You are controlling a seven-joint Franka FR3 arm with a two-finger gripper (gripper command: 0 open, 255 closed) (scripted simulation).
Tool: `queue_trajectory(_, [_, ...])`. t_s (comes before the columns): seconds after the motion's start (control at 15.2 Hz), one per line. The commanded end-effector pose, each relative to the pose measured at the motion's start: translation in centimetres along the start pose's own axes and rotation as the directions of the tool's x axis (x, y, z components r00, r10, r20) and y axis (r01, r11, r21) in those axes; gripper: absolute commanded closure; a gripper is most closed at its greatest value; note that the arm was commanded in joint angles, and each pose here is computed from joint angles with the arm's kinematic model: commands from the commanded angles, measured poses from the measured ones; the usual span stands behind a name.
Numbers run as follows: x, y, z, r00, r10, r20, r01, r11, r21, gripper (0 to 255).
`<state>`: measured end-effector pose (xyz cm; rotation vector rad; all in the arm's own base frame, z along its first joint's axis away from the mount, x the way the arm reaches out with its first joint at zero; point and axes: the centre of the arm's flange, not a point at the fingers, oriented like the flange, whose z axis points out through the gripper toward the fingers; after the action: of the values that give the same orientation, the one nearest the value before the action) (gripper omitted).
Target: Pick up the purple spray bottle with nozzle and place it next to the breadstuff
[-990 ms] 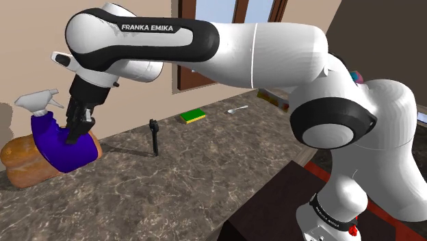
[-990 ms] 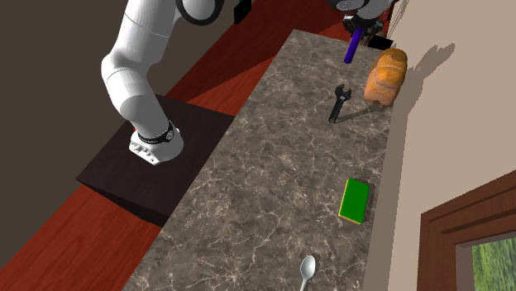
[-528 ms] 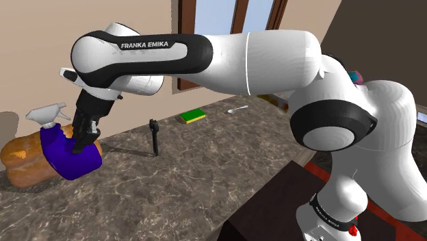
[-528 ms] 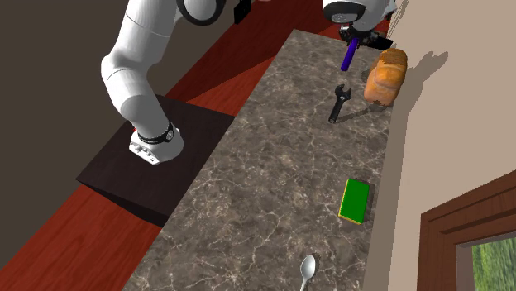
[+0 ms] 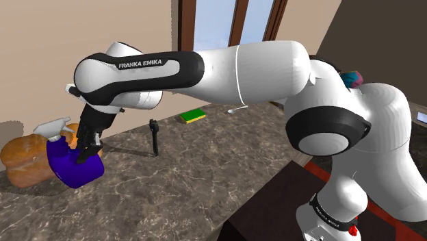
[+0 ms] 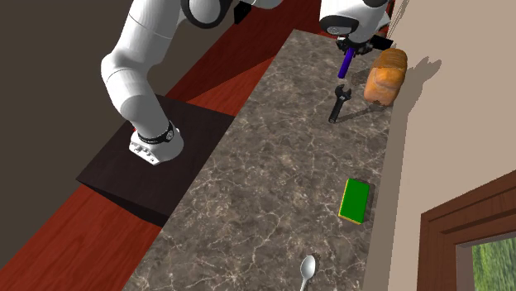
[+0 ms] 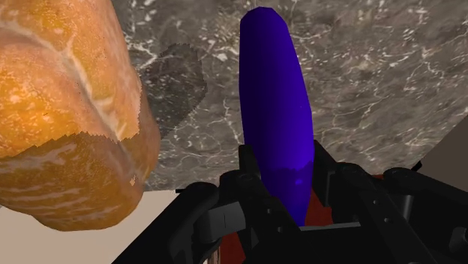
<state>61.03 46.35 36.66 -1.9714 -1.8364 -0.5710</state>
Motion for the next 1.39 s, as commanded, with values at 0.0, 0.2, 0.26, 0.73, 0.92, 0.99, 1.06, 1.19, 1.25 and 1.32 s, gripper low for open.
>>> queue_trajectory(0.0, [-0.7, 0.1, 1.0, 1.000, 0.000, 0.000, 0.000, 1.000, 0.000, 255])
queue_trajectory(0.2, [-1.5, 0.1, 2.3, 1.000, 0.000, 0.000, 0.000, 1.000, 0.000, 255])
queue_trajectory(0.26, [-1.8, 0.1, 2.7, 1.000, 0.000, 0.000, 0.000, 1.000, 0.000, 255])
queue_trajectory(0.73, [-2.6, 0.1, 4.0, 1.000, 0.000, 0.000, 0.000, 1.000, 0.000, 255])
queue_trajectory(0.92, [-2.6, 0.1, 4.0, 1.000, 0.000, 0.000, 0.000, 1.000, 0.000, 255])
queue_trajectory(0.99, [-2.6, 0.1, 4.0, 1.000, 0.000, 0.000, 0.000, 1.000, 0.000, 255])
queue_trajectory(1.06, [-2.6, 0.1, 4.0, 1.000, 0.000, 0.000, 0.000, 1.000, 0.000, 0])
queue_trajectory(1.19, [-2.6, 0.1, 4.0, 1.000, 0.000, 0.000, 0.000, 1.000, 0.000, 0])
queue_trajectory(1.25, [-2.6, 0.1, 4.0, 1.000, 0.000, 0.000, 0.000, 1.000, 0.000, 0])
queue_trajectory(1.32, [-2.6, 0.1, 4.0, 1.000, 0.000, 0.000, 0.000, 1.000, 0.000, 0])
